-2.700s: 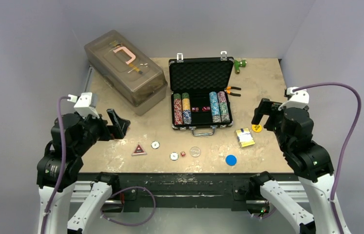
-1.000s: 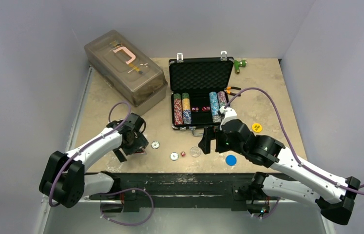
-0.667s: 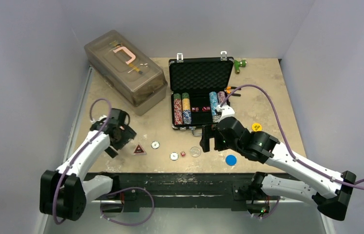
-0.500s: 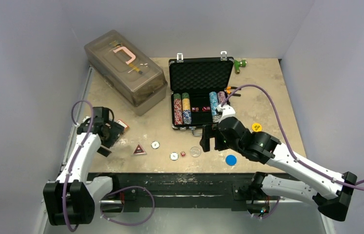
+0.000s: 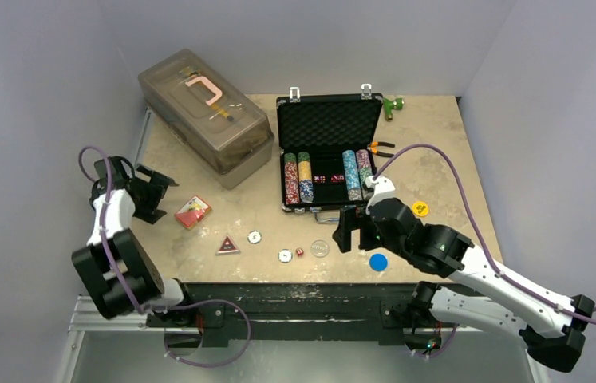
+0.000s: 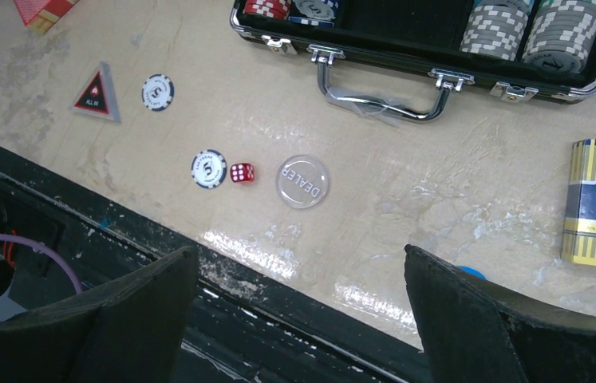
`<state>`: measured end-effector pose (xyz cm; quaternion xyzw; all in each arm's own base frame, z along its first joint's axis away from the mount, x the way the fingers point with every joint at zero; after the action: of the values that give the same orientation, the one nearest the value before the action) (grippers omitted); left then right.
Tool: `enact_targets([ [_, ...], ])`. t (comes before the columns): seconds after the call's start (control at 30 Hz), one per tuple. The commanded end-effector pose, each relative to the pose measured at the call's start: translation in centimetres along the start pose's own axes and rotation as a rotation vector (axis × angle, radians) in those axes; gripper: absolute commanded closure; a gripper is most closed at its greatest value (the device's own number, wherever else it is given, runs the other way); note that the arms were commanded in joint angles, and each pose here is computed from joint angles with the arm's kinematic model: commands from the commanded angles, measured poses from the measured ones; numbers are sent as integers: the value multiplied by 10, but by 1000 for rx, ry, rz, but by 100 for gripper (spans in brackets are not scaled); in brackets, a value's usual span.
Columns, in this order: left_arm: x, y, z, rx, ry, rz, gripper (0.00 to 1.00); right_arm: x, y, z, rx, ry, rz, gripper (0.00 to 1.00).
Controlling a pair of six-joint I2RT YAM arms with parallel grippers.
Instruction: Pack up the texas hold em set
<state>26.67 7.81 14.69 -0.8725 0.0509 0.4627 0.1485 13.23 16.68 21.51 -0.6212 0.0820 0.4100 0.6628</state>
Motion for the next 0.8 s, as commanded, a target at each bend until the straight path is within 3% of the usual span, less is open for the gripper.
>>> enact_targets([
  [0.0, 39, -5, -32, 100, 254, 126, 14, -5, -10, 1, -5, -13, -60, 1],
  [0.1, 63, -8, -35, 131, 271, 185, 14, -10, -12, 3, 11, -43, -79, 1],
  [0.2, 77, 6, -15, 77, 178, 262, 16, -13, -11, 1, 21, -52, -101, 1],
  [0.43, 57, 42, 21, -31, -1, 315, 18, -12, -10, -3, 0, -28, -107, 1],
  [0.6, 37, 77, 30, 49, -77, 324, 13, -3, -7, 1, -19, -47, -83, 1],
  [0.77, 29, 89, 39, 174, -186, 234, 4, 2, -3, 6, -21, -61, -51, 1],
])
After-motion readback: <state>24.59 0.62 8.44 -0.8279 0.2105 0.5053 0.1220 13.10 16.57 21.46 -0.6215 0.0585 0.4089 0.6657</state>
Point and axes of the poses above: each gripper's point midway between its finger pads, its own x axis out along the fingers, its own z axis along the line the jaws close on, y = z × x, the point moved 5 cm from there along -x, back along the fingers, and after that the axes turned 6 degrees about -x, right-handed, at the moved point
